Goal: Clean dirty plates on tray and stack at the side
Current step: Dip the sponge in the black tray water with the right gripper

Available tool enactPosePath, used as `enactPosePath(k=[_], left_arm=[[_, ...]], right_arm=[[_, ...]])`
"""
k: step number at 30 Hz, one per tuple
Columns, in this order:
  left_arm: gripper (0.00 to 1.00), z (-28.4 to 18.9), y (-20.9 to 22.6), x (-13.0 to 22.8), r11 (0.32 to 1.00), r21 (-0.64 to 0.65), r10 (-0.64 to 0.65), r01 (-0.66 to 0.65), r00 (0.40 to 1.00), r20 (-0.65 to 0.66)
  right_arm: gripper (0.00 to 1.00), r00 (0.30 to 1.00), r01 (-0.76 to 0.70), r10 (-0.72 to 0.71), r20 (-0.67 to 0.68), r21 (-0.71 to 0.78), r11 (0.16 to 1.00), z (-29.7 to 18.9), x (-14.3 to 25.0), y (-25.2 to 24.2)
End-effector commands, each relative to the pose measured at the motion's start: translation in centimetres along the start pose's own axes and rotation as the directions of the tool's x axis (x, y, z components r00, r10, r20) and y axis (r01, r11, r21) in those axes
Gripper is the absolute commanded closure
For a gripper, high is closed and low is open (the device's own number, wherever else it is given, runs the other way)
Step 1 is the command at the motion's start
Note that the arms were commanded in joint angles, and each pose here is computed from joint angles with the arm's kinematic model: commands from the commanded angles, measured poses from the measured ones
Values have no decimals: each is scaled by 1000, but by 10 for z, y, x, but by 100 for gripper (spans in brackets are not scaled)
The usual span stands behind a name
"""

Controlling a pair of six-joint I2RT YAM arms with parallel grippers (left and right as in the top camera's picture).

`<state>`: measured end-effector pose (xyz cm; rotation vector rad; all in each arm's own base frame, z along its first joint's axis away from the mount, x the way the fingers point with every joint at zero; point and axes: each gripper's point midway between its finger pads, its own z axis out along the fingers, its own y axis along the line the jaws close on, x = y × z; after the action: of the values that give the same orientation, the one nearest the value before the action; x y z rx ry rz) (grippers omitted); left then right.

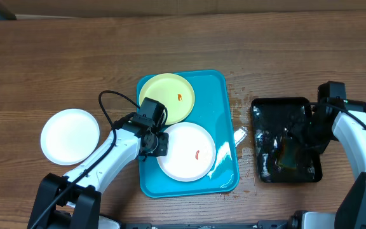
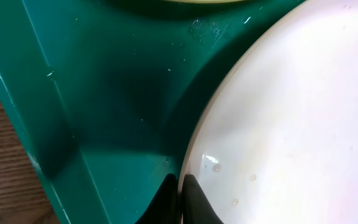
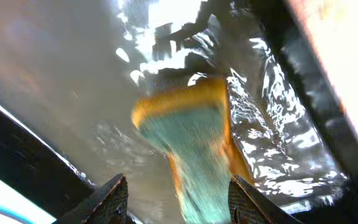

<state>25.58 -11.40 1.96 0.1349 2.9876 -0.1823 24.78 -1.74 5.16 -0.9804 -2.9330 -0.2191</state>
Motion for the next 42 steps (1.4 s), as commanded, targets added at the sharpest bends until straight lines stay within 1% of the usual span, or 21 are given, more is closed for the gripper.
enactPosePath(k=[1, 4, 6, 7, 8, 9, 10, 11, 12, 15, 19, 20, 22, 25, 28, 29, 34, 36, 38, 39, 42], left_arm=[[96, 1, -2, 1, 1000, 12, -18, 18, 1000, -5], [96, 1, -2, 1, 1000, 12, -20, 20, 1000, -5], [96, 1, -2, 1, 1000, 12, -19, 20, 1000, -4], [96, 1, -2, 1, 1000, 12, -20, 20, 1000, -5], [96, 1, -2, 2, 1000, 12, -20, 20, 1000, -5], [96, 1, -2, 2, 1000, 12, -20, 20, 1000, -6], [96, 1, -2, 2, 1000, 12, -20, 20, 1000, -5], [96, 1, -2, 2, 1000, 12, -20, 20, 1000, -5], [96, 1, -2, 1, 1000, 12, -20, 20, 1000, -5], [96, 1, -2, 1, 1000, 12, -20, 20, 1000, -5], [95, 1, -2, 2, 1000, 12, -19, 19, 1000, -6], [95, 1, -2, 2, 1000, 11, -19, 19, 1000, -7], [95, 1, -2, 2, 1000, 11, -19, 19, 1000, -8], [95, 1, -3, 3, 1000, 18, -20, 20, 1000, -11], [96, 1, -3, 3, 1000, 18, -20, 20, 1000, -10], [96, 1, -3, 3, 1000, 18, -20, 20, 1000, -10], [96, 1, -3, 3, 1000, 18, -20, 20, 1000, -10], [95, 1, -3, 2, 1000, 18, -23, 24, 1000, -10], [96, 1, -3, 2, 1000, 18, -23, 24, 1000, -9], [96, 1, -3, 2, 1000, 18, -23, 23, 1000, -9], [95, 1, -3, 2, 1000, 18, -23, 23, 1000, -9]], right_arm=[[47, 999, 22, -20, -29, 55, 998, 9, 14, -8], [47, 999, -36, 36, 7, 132, 991, 22, 15, -23], [47, 997, -70, 65, 39, 154, 986, 32, 14, -31], [49, 997, -71, 64, 50, 148, 986, 38, 13, -32], [54, 996, -70, 62, 60, 141, 988, 44, 12, -32], [68, 996, -70, 60, 71, 134, 989, 48, 12, -33], [79, 995, -69, 60, 76, 127, 989, 53, 12, -33], [89, 995, -72, 63, 76, 121, 990, 57, 13, -33], [96, 995, -80, 72, 72, 117, 990, 59, 15, -33], [96, 995, -80, 72, 69, 109, 991, 57, 14, -31], [96, 995, -77, 71, 65, 107, 991, 44, 10, -25], [94, 996, -73, 66, 66, 106, 992, 38, 7, -23], [85, 996, -53, 46, 73, 101, 993, 25, 1, -17], [74, 995, -18, 9, 101, 85, 996, 5, -9, -8], [64, 992, -16, 7, 124, 72, 997, -7, -15, -3], [62, 992, -16, 7, 126, 70, 997, -8, -16, -2], [62, 996, -24, 16, 88, 93, 995, -3, -6, -9], [62, 999, -30, 25, 45, 120, 992, 8, 8, -18], [62, 998, -56, 53, 31, 129, 990, 19, 15, -24], [63, 998, -65, 62, 29, 130, 989, 26, 18, -27], [74, 996, -77, 72, 43, 123, 989, 40, 20, -31]])
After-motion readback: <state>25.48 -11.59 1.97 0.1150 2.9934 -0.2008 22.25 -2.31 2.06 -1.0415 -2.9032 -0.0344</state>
